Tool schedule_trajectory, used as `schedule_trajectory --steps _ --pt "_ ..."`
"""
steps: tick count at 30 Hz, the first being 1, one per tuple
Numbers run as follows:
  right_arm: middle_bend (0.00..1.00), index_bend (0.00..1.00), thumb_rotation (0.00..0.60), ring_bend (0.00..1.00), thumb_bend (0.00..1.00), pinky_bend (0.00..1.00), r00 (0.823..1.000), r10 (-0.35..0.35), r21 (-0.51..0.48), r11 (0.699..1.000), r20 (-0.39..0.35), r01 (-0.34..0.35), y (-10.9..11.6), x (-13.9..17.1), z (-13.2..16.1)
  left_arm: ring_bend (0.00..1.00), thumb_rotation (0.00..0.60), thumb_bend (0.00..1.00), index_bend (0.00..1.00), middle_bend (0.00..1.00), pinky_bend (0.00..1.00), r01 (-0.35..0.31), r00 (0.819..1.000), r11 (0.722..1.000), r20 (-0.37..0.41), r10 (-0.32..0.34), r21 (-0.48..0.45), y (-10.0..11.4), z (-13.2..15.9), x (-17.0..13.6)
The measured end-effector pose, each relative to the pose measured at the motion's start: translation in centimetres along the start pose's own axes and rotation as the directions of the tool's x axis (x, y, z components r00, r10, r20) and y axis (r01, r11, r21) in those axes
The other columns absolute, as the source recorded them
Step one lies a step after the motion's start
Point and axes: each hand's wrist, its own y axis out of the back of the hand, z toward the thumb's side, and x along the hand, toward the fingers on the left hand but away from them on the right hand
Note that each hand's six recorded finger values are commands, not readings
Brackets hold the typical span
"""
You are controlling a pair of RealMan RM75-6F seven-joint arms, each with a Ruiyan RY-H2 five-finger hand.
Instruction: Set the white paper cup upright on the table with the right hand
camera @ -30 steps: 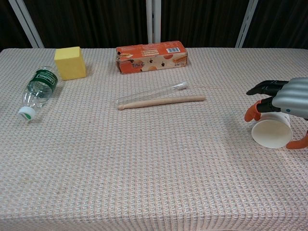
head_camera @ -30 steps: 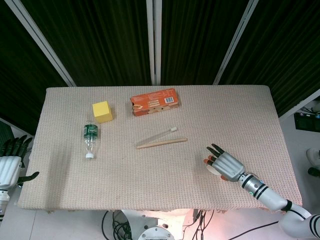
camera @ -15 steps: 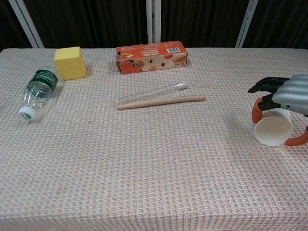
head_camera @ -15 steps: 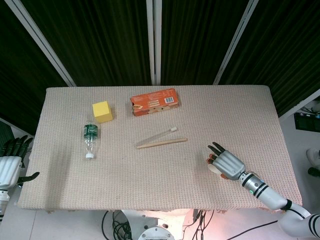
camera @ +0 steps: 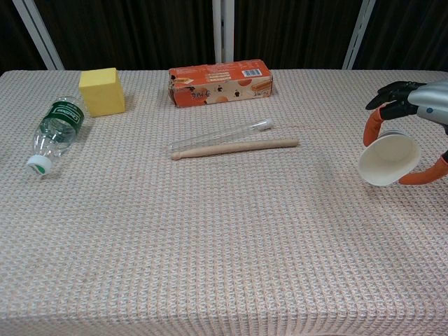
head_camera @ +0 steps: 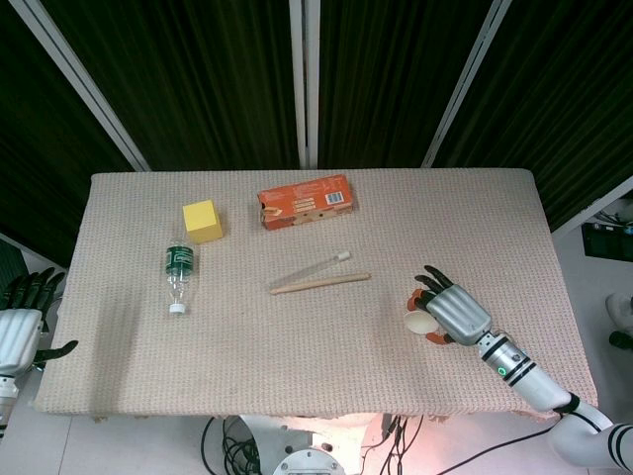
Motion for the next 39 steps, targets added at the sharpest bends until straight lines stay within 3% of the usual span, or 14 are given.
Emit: schedule_trajectory --steps 4,7,10,13,14,17,20,23,25,28,34,39 --pt "0.54 0.53 0.600 0.13 0.12 0.00 0.998 -0.059 -0.233 0.971 0.019 0.062 0.6 -0.1 -0.4 0.00 0.600 0.03 0.00 0.00 0.00 0.001 1.000 1.000 -0.001 -0.001 0.001 0.0 0.0 0.0" --pt "0.54 0.53 0.600 0.13 0.12 0.00 0.994 -0.097 -0.436 0.894 0.044 0.106 0.8 -0.2 -0.9 0.00 0.600 0.03 0.00 0.00 0.00 0.003 1.000 1.000 -0.003 -0.003 0.000 -0.1 -0.1 0.1" --pt "0.54 0.53 0.600 0.13 0.12 0.00 0.991 -0.110 -0.632 0.764 0.070 0.129 0.4 -0.2 -1.5 0.00 0.600 0.03 0.00 0.00 0.00 0.007 1.000 1.000 -0.005 -0.007 -0.001 -0.2 -0.1 0.2" --pt "0.54 0.53 0.600 0.12 0.12 0.00 0.991 -0.102 -0.797 0.590 0.088 0.131 -0.4 -0.2 -2.2 0.00 0.600 0.03 0.00 0.00 0.00 0.015 1.000 1.000 -0.003 -0.015 -0.003 -0.3 -0.1 0.3" --pt "0.54 0.53 0.600 0.12 0.12 0.00 0.991 -0.096 -0.848 0.513 0.093 0.130 -0.8 -0.1 -2.5 0.00 0.600 0.03 0.00 0.00 0.00 0.017 1.000 1.000 -0.002 -0.017 -0.003 -0.4 0.0 0.3" --pt "0.54 0.53 0.600 0.12 0.12 0.00 0.991 -0.075 -0.935 0.332 0.107 0.126 -2.0 -0.1 -3.5 0.00 0.600 0.03 0.00 0.00 0.00 0.022 1.000 1.000 0.001 -0.022 0.000 -0.5 0.0 0.3" --pt "0.54 0.53 0.600 0.12 0.13 0.00 0.992 -0.048 -0.974 0.189 0.118 0.125 -3.3 0.0 -4.4 0.00 0.600 0.03 0.00 0.00 0.00 0.021 1.000 1.000 0.000 -0.021 0.001 -0.5 0.0 0.4" --pt "0.54 0.53 0.600 0.12 0.13 0.00 0.992 -0.016 -0.987 0.102 0.125 0.126 -4.7 0.1 -5.3 0.00 0.600 0.03 0.00 0.00 0.00 0.024 1.000 1.000 -0.004 -0.024 0.002 -0.5 0.0 0.4" --pt "0.54 0.53 0.600 0.12 0.13 0.00 0.992 0.002 -0.988 0.090 0.129 0.128 -5.5 0.2 -5.8 0.00 0.600 0.03 0.00 0.00 0.00 0.023 1.000 1.000 -0.003 -0.023 0.001 -0.6 0.0 0.4" --pt "0.54 0.53 0.600 0.11 0.13 0.00 0.991 0.029 -0.988 0.096 0.127 0.124 -6.7 0.0 -5.9 0.00 0.600 0.03 0.00 0.00 0.00 0.023 1.000 1.000 -0.004 -0.023 0.000 -0.6 0.0 0.4" --pt "0.53 0.54 0.600 0.10 0.13 0.00 0.990 0.044 -0.981 0.144 0.135 0.127 -7.4 -0.1 -5.9 0.00 0.600 0.03 0.00 0.00 0.00 0.029 1.000 1.000 -0.004 -0.029 -0.005 -0.6 -0.1 0.5" --pt "0.51 0.52 0.600 0.08 0.13 0.00 0.989 0.045 -0.977 0.165 0.142 0.133 -7.5 -0.1 -5.8 0.00 0.600 0.03 0.00 0.00 0.00 0.029 1.000 1.000 -0.001 -0.029 -0.012 -0.5 -0.1 0.5"
